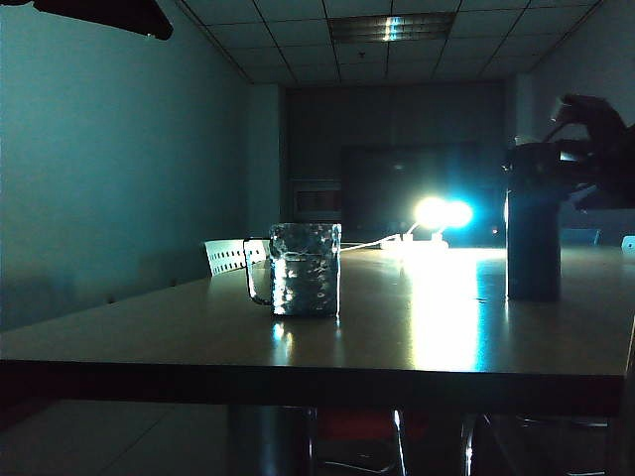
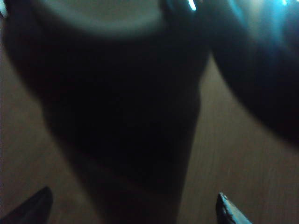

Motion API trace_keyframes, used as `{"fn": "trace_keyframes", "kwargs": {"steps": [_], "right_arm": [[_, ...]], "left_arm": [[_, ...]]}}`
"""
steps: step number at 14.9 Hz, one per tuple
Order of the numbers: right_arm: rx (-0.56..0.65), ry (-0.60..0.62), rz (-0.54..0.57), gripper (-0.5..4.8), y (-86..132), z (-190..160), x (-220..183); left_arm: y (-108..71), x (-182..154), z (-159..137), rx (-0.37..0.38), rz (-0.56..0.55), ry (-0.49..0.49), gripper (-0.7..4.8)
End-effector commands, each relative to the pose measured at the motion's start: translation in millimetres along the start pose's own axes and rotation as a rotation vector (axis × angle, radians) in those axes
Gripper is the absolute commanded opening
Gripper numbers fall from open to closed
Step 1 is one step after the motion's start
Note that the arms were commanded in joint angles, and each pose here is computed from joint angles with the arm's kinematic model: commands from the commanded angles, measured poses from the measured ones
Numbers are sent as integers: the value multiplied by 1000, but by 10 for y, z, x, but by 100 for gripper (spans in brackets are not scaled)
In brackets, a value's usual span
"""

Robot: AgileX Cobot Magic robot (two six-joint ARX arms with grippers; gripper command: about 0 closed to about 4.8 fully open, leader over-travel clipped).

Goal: Pick up the black thermos cup, pour some water from it into the cup, and then put the thermos cup back on the table.

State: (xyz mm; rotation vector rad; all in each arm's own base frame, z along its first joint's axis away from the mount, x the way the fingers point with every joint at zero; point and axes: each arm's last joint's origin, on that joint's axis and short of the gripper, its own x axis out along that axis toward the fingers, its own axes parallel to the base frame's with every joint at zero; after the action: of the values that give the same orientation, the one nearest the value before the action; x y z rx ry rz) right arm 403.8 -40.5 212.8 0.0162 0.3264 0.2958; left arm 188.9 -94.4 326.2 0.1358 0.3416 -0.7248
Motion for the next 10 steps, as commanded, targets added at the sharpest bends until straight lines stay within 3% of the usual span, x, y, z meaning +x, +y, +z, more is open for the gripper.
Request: {"fn": "trace_keyframes", "kwargs": {"steps": [1, 2, 3, 4, 5, 7, 8, 10], "right_arm": [[33, 64, -7, 479, -31, 112, -218], [49, 87, 4, 479, -13, 174, -331], [59, 105, 16, 349, 49, 273, -475], [64, 120, 9, -23, 132, 402, -673], [84, 112, 8, -10, 215, 527, -861], [127, 57, 11, -8, 418, 781, -1260], [89, -6, 20, -8, 563, 920, -1480], [-7, -187, -14, -9, 877, 1068, -1861]], "left_arm": [[-6, -5, 21, 4, -17, -17, -5], [-23, -6, 23, 5, -76, -24, -5], [-37, -14, 29, 7, -117, -32, -5], [-45, -20, 31, 7, -138, -36, -5], [-48, -31, 35, 3, -140, -39, -5], [-50, -110, 58, -115, -73, -52, -5], [-62, -191, 83, -135, -36, -78, -5], [-104, -382, 129, -108, 72, -142, -6]]}}
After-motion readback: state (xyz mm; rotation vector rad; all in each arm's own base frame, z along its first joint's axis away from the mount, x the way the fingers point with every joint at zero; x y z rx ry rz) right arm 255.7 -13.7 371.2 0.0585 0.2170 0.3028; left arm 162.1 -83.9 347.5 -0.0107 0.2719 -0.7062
